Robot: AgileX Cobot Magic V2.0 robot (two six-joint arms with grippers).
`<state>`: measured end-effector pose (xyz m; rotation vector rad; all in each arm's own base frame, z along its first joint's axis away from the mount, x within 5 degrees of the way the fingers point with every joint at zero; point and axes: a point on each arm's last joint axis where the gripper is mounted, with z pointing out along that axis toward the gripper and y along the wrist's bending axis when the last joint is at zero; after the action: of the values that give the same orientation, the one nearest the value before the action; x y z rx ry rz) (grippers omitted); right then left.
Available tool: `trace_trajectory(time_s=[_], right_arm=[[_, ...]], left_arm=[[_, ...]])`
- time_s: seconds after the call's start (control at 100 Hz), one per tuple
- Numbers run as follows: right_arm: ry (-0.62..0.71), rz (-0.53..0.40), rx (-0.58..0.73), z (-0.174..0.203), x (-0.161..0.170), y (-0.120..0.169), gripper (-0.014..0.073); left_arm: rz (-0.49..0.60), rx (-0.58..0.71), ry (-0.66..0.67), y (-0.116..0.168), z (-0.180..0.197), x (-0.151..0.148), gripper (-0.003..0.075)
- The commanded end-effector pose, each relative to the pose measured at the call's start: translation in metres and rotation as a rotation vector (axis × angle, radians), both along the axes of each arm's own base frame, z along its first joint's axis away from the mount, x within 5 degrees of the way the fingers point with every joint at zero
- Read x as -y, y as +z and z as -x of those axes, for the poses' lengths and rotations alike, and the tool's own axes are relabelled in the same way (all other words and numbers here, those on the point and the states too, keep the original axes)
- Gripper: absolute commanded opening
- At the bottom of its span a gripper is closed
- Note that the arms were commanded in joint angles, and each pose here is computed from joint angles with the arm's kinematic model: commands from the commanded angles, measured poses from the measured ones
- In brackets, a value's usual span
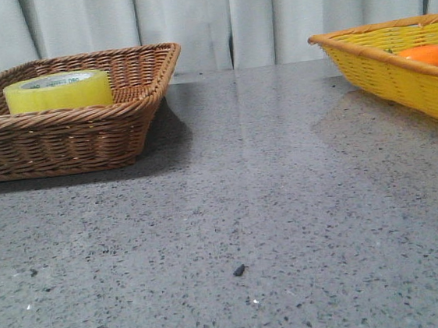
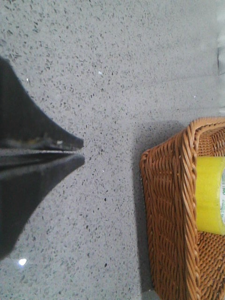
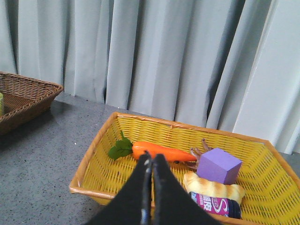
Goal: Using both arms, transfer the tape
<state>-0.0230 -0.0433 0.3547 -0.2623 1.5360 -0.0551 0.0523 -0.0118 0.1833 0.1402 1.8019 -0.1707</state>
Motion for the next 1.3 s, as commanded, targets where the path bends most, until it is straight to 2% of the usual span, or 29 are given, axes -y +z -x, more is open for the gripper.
trace_trajectory(time_s=[0.0, 0.37, 0.47, 0.59, 0.71, 0.77, 0.95, 1.13, 1.29], right_arm=[[-0.006, 0.009, 0.095, 0.004, 0.002, 0.01, -0.0066], [-0.007, 0.009, 0.092, 0.004, 0.002, 0.01, -0.0066], [-0.004, 0.026, 0.074, -0.003, -0.002, 0.002, -0.0066], [-0.035, 0.095, 0.03, -0.022, -0.012, -0.023, -0.0066], [-0.041, 0.134, 0.021, -0.046, -0.029, -0.062, -0.0066], [-0.03, 0.102, 0.039, -0.056, -0.037, -0.079, -0.0066], [-0.098, -0.101, -0.02, -0.074, -0.044, -0.135, -0.0066], [-0.16, -0.106, -0.073, -0.078, -0.041, -0.164, -0.0066], [-0.199, -0.1, -0.24, -0.076, -0.038, -0.178, -0.0066]], left_arm=[[0.031, 0.069, 0.008, 0.003, 0.0, 0.0, -0.0021], [0.031, 0.069, 0.008, 0.003, 0.0, 0.0, -0.0021], [0.031, 0.069, 0.008, 0.003, 0.0, 0.0, -0.0021], [0.031, 0.069, 0.008, 0.003, 0.0, 0.0, -0.0021], [0.031, 0.069, 0.008, 0.003, 0.0, 0.0, -0.0021], [0.031, 0.069, 0.008, 0.003, 0.0, 0.0, -0.0021], [0.031, 0.069, 0.008, 0.003, 0.0, 0.0, -0.0021], [0.031, 0.069, 0.008, 0.003, 0.0, 0.0, -0.0021], [0.031, 0.069, 0.008, 0.003, 0.0, 0.0, -0.0021]])
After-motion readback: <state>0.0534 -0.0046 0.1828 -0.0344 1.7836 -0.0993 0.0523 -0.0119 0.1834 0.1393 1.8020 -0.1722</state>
